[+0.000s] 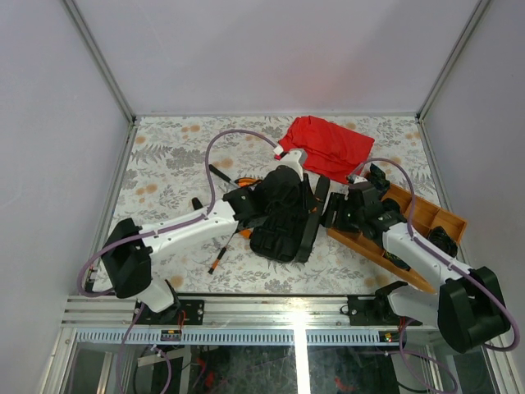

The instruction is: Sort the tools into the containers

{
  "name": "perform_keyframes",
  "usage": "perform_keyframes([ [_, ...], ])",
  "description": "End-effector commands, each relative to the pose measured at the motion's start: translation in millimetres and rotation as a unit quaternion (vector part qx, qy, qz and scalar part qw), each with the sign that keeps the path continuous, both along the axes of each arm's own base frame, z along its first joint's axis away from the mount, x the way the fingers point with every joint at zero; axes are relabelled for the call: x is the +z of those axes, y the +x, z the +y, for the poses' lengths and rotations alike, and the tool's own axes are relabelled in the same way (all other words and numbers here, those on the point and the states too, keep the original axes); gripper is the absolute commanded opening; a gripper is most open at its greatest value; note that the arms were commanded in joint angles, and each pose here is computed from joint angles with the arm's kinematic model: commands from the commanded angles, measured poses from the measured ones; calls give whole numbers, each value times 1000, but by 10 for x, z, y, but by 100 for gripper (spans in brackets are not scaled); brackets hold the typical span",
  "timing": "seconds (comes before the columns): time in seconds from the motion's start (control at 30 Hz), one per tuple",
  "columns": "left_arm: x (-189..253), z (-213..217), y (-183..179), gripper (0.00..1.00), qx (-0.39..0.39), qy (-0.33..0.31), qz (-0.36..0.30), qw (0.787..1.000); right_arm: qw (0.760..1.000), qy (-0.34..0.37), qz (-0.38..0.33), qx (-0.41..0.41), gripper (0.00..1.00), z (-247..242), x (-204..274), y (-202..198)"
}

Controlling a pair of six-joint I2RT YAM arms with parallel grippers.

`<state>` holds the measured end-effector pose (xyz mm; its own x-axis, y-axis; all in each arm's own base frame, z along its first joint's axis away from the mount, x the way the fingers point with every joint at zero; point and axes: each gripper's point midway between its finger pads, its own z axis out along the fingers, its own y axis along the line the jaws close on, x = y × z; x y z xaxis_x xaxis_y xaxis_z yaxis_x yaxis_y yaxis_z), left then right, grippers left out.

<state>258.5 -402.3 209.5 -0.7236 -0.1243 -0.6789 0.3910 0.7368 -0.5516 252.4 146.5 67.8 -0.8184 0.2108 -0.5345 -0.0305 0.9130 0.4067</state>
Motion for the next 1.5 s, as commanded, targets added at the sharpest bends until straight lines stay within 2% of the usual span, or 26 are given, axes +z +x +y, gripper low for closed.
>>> perform_keyframes([
  [0.0, 28, -145, -109, 21, -24, -18, 2, 1000, 998, -40, -30, -45, 69, -206, 161, 81],
  [0.2, -75, -253, -221, 33, -48, -22, 8, 999, 986, -101, -52, -122, 71, -611, 210, 8],
  [0.57, 104, -178, -216, 46, -51, -27, -24, 998, 967, -124, -99, -200, 73, -966, 530, -109],
  [0.77, 58, 281, -121, 53, 5, 0, -35, 999, 964, -136, -107, -203, 76, -1045, 658, -173],
  [0.93, -192, 814, -120, 54, 57, 30, -21, 998, 966, -126, -118, -194, 77, -1032, 717, -222],
  [1.23, -758, 1818, -42, 63, 152, 105, 20, 983, 970, -80, -158, -165, 80, -893, 966, -215],
  [1.47, -1010, 1939, 66, 66, 154, 151, 36, 976, 975, -59, -154, -150, 80, -797, 916, -227],
])
